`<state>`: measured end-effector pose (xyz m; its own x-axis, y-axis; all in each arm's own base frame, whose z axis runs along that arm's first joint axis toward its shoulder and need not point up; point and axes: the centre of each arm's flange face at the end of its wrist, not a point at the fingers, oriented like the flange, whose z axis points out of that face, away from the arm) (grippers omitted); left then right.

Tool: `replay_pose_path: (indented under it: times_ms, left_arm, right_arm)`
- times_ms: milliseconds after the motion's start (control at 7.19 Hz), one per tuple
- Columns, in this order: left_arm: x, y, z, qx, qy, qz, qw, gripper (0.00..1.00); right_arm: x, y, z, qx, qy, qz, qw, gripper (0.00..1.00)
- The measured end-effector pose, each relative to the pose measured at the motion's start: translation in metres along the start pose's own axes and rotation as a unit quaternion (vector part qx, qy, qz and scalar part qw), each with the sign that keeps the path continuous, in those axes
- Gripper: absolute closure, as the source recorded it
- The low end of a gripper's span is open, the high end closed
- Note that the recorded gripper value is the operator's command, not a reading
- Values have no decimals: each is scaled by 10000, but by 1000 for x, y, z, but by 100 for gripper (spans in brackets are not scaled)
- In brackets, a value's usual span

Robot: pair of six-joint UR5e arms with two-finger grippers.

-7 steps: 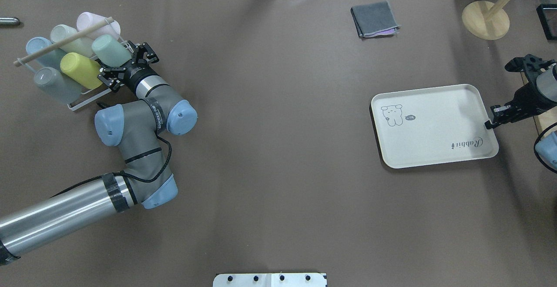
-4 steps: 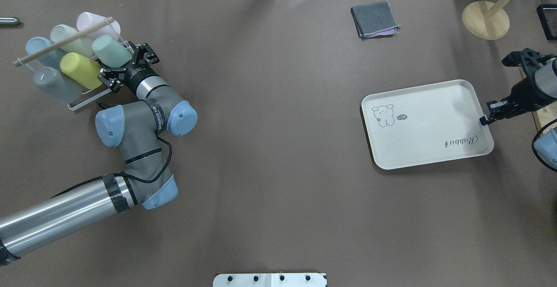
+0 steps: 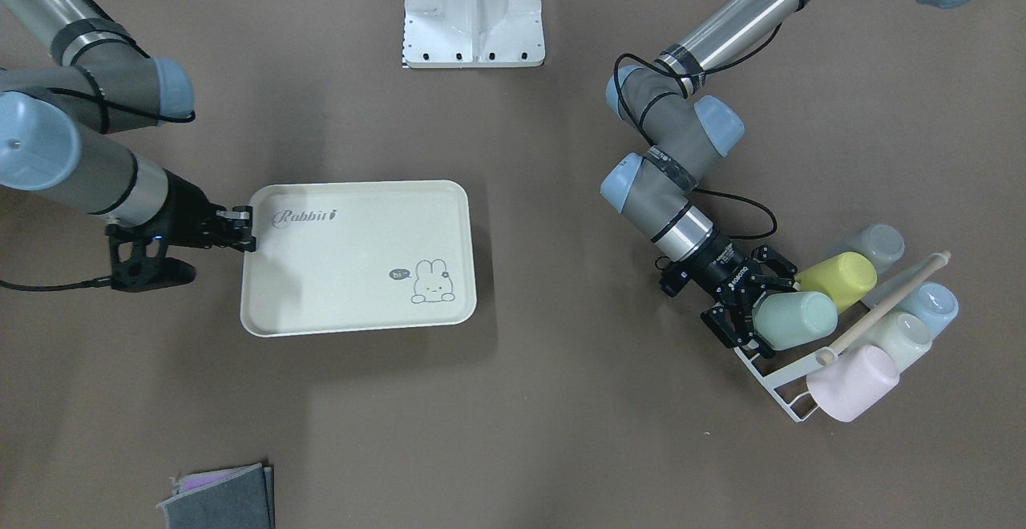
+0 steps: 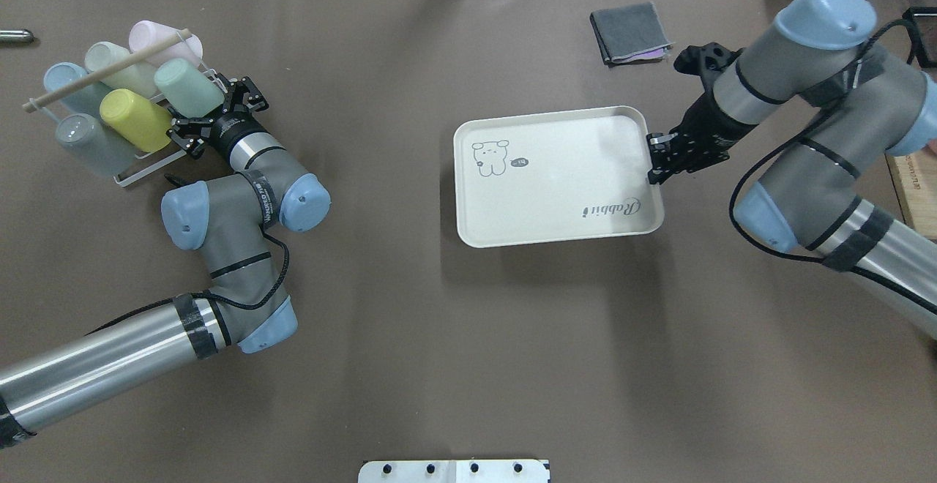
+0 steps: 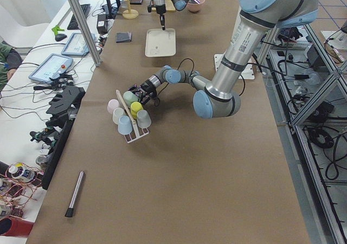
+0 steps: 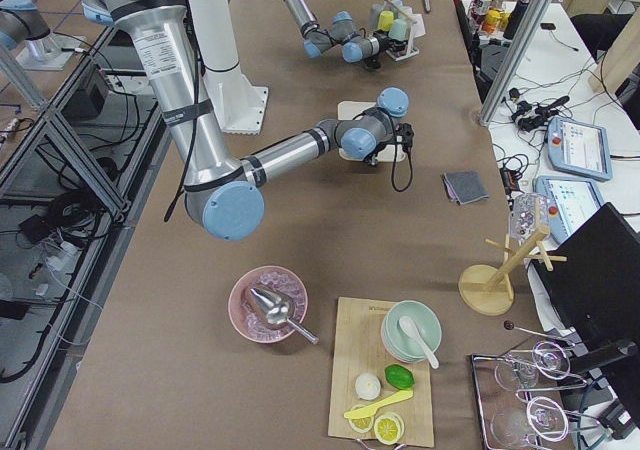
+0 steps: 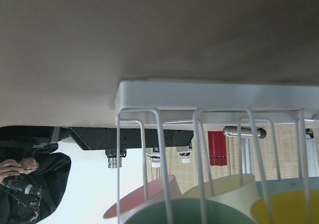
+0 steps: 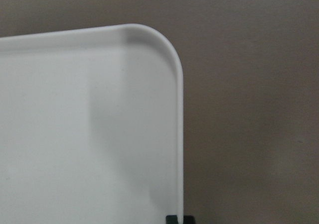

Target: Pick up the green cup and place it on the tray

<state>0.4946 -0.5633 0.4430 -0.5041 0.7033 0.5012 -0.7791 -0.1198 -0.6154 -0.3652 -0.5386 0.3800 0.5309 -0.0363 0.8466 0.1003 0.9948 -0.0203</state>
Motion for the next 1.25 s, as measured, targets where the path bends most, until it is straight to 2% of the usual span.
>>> replay_pose_path:
  times_ms: [139,278,418,557,835,1113,1253]
  left_arm:
    - [0,0,0,2,-4,-5,10000,21]
    - [0,1,0,1,-3,-7,10000,27]
    - [1,2,0,2,-6,-14,10000,41]
    - [1,3,0,6,-12,-13,10000,48]
    - [0,3,-1,10,-19,2,10000,48]
    - [1,5,-1,14,-26,18,10000,48]
    - [0,7,-2,38,-67,53,10000,48]
  right_arm:
    - [-32,3,19,-1,48,4,10000,100]
    - [-59,6,36,-10,75,31,10000,100]
    - [-77,9,49,-1,105,4,9999,100]
    - [-93,11,56,1,106,-49,9999,100]
    - [-132,22,67,4,32,-95,9999,100]
    - [-151,55,67,-7,-92,-153,9998,100]
    - [-143,75,72,-39,-70,-181,9998,100]
